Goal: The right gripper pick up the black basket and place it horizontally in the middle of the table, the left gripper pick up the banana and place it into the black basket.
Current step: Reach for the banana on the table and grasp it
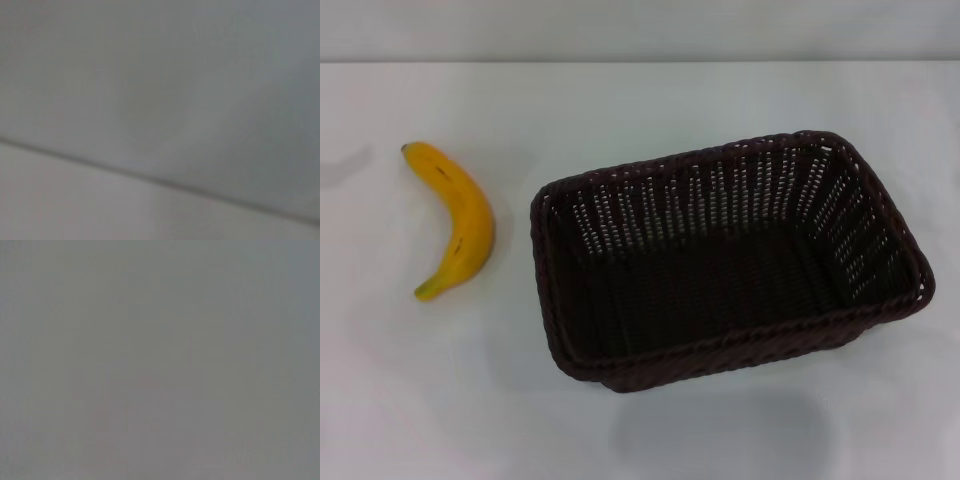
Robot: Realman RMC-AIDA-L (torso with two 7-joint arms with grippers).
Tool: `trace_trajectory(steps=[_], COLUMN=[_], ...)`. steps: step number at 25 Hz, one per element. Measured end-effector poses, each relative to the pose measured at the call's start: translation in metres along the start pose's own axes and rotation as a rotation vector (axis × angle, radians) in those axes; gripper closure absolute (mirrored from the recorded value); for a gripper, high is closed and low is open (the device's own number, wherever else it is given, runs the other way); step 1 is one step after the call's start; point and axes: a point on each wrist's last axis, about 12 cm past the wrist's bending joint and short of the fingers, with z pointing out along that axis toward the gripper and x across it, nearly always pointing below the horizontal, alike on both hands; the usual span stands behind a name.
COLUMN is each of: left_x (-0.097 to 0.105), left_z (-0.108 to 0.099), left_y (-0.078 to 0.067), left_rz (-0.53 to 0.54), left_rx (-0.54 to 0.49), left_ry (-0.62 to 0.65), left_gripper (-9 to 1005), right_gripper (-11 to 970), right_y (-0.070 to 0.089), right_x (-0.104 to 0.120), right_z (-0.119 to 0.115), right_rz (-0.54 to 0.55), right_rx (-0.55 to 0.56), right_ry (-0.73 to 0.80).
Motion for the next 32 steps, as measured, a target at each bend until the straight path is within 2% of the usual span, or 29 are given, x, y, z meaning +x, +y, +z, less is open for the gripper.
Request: trace_trajectory(steps=[2, 4, 5, 6, 10, 16, 18, 21, 29, 32], left_x=[-0.01, -0.01, -0.013, -0.019, -0.014, -0.008, -0.009, -0.01, -0.007, 0.0], left_z=[0.005, 0.005, 0.007, 0.018, 0.032, 0.054, 0.059, 0.068, 0.102, 0.119], left_y=[-0.008, -0.008, -0.011, -0.021, -0.026, -0.032, -0.036, -0.041, -0.062, -0.072], left_rz=[0.012, 0.012, 0.019, 0.042, 0.049, 0.068, 0.077, 0.078, 0.065, 0.057], left_rx=[-0.042, -0.042, -0.063, -0.124, -0.132, -0.128, -0.133, -0.147, -0.273, -0.272], left_ry=[0.088, 0.088, 0.127, 0.218, 0.252, 0.324, 0.338, 0.368, 0.506, 0.522], left_gripper=[120, 121, 121, 121, 121, 121, 121, 121, 121, 121], right_gripper=[582, 582, 582, 582, 581, 580, 580, 580, 579, 579], right_y=[0.0, 0.0, 0.0, -0.001, -0.008, -0.042, -0.049, -0.055, -0.036, -0.031], right_x=[0.006, 0.009, 0.009, 0.01, 0.005, 0.001, 0.005, 0.014, 0.052, 0.067], right_z=[0.003, 0.007, 0.009, 0.01, 0.012, 0.013, 0.011, 0.007, -0.01, -0.017], right_rz=[-0.002, -0.005, -0.005, -0.002, 0.044, 0.217, 0.252, 0.276, 0.166, 0.128], right_rx=[0.02, 0.024, 0.025, 0.026, 0.001, -0.216, -0.285, -0.322, -0.308, -0.274], right_ry=[0.012, 0.022, 0.025, 0.027, 0.026, 0.0, -0.058, -0.121, -0.271, -0.297])
